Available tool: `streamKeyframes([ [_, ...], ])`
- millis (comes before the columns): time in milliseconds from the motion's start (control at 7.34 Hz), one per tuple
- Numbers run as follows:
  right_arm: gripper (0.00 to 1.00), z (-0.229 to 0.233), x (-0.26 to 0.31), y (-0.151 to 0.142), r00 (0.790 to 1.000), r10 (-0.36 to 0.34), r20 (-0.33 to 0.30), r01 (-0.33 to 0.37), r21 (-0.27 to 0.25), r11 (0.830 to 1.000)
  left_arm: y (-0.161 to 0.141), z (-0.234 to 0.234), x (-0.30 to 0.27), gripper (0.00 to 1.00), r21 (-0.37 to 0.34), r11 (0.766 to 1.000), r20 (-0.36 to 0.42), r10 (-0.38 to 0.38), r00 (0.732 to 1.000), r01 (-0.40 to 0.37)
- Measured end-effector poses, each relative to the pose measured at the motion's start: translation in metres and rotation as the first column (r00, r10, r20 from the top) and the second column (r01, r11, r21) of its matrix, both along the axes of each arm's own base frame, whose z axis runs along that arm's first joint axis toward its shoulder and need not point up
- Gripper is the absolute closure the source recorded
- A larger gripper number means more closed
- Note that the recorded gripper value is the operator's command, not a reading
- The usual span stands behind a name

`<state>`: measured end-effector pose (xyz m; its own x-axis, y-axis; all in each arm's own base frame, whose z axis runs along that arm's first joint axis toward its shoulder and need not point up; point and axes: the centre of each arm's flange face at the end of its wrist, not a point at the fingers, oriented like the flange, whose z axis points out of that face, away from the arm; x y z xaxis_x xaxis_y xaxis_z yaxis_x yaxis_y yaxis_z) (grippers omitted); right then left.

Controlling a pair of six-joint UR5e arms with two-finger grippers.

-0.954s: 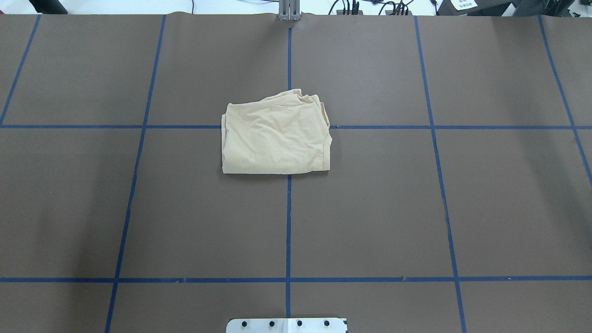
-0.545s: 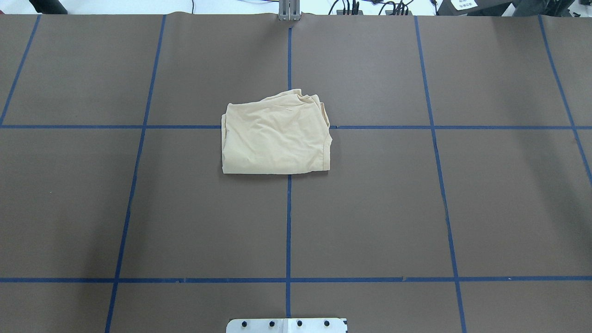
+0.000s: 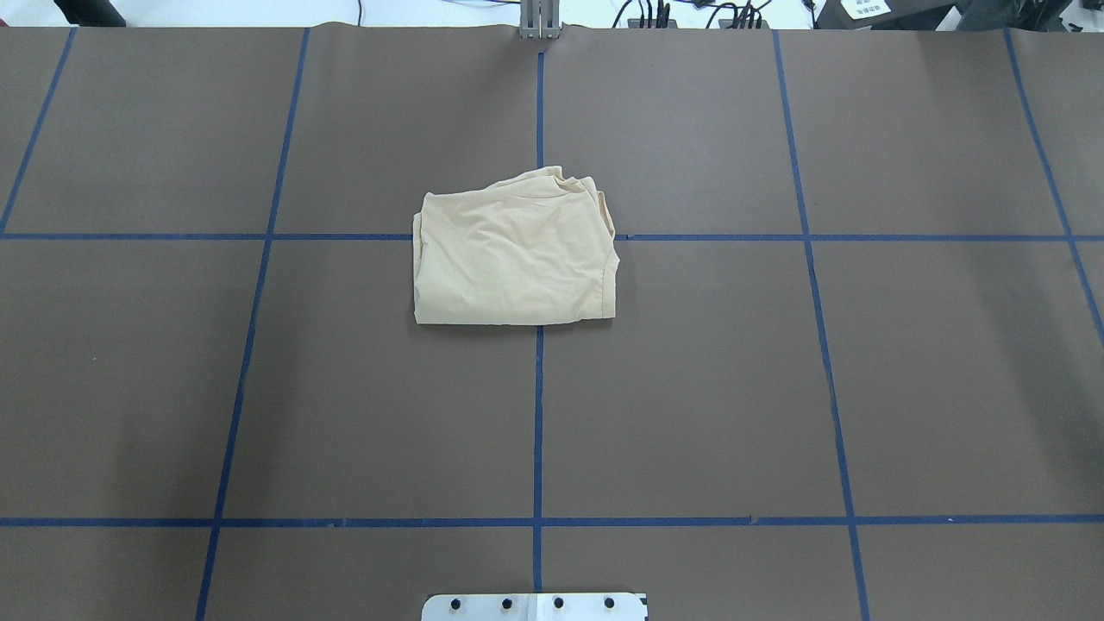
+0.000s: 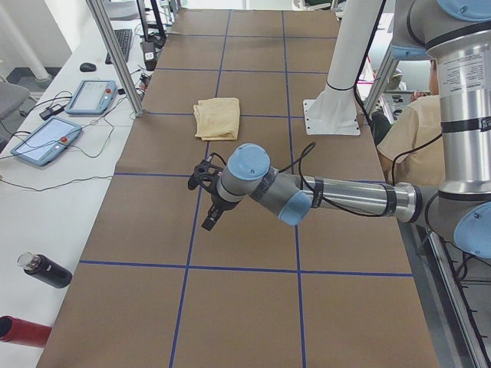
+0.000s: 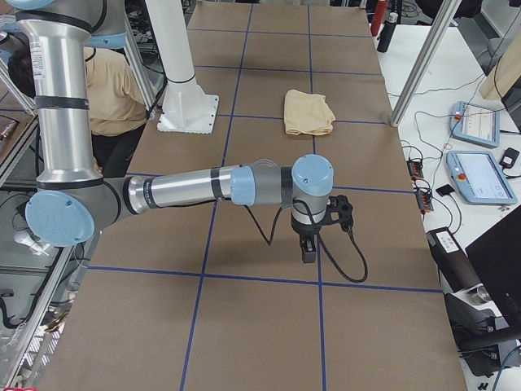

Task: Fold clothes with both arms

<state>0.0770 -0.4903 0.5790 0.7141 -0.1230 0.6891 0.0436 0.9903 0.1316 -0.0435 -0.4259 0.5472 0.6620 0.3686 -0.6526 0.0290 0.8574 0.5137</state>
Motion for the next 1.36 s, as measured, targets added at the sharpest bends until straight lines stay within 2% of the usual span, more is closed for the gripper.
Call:
streamKeyframes([
  [272, 0.00, 0.001, -0.008, 0.012, 1.000, -0.016, -0.003, 0.016, 0.011, 1.000, 0.014, -0.004, -0.002, 0.00, 0.006, 1.000, 0.004, -0.002, 1.000, 0.002],
  [817, 0.00, 0.013, -0.014, 0.033, 1.000, -0.031, -0.004, 0.031, -0.015, 0.999, 0.030, 0.010, -0.003, 0.00, -0.040, 0.999, 0.000, -0.002, 1.000, 0.002],
  [1362, 0.00, 0.006, -0.014, 0.036, 0.999, -0.032, -0.004, 0.032, 0.000, 0.999, 0.032, 0.012, -0.006, 0.00, -0.035, 0.999, 0.041, -0.026, 0.999, 0.027],
])
